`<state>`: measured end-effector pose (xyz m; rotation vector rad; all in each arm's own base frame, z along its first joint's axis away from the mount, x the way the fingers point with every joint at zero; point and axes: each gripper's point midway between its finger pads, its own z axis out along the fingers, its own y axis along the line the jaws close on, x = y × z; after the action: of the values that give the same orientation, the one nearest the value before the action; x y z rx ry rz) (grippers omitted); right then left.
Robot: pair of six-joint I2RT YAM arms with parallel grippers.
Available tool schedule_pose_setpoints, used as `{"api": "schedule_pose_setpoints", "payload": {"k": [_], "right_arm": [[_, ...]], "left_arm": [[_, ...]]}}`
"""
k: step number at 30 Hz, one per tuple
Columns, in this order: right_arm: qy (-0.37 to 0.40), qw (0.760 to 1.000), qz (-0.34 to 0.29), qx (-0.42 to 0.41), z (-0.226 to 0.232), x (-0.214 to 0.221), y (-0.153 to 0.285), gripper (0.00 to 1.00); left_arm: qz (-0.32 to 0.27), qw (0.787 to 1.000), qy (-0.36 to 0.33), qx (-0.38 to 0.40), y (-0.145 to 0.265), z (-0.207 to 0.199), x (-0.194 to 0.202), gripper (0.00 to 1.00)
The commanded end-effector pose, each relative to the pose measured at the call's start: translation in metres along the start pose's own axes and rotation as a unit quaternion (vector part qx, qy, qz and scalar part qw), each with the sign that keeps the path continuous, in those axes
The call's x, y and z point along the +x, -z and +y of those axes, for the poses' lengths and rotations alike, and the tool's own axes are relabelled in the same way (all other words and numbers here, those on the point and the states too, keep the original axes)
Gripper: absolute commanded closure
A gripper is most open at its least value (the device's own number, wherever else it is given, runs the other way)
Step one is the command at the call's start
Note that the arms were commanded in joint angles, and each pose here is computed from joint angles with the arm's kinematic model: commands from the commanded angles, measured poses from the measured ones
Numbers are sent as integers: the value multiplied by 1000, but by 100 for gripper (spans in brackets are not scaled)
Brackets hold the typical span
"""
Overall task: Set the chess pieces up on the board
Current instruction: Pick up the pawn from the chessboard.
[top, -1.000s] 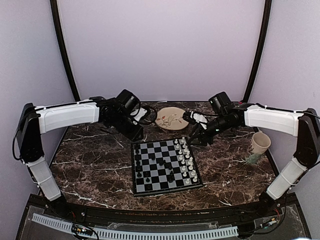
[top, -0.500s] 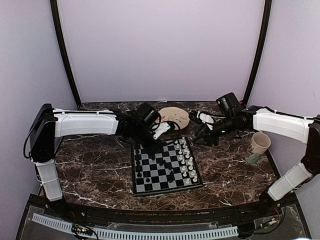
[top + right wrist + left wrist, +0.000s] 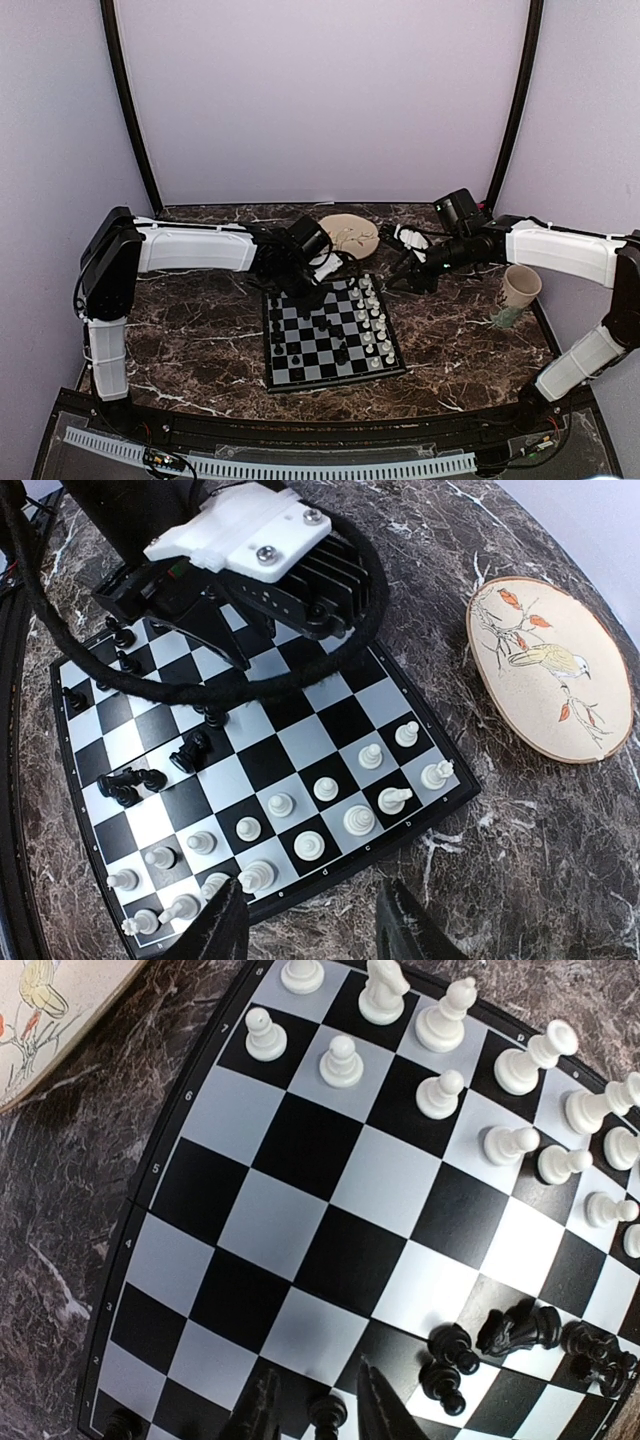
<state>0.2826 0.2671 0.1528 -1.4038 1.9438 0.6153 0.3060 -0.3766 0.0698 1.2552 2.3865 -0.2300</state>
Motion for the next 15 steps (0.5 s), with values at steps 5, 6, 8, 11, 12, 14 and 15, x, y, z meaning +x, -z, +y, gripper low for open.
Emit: {"api": "schedule_pose_setpoints", "payload": {"k": [5,6,8,11,12,14,15], "right_arm": [[9,1000,-14,13,-4,-4,5,56],[9,1000,-13,13,-4,-3,5,56],[8,1000,-13,12,-4,-3,4,56],[8,1000,-13,11,-4,-3,3,56],[8,1000,-13,10,-4,-3,3,56],[8,1000,-12,10,-4,-2,3,56],[7,1000,-12,10,-4,-2,3,56]], "left_arm": [[53,998,12,-13,-2,4,22,76],[55,998,12,-15,-2,5,24,77],[60,998,12,-16,-3,5,26,79],[64,998,11,-18,-3,6,27,82],[66,998,11,-18,-3,6,28,83],[68,997,11,-16,-2,5,28,85],[72,997,11,-15,-3,5,30,85]]}}
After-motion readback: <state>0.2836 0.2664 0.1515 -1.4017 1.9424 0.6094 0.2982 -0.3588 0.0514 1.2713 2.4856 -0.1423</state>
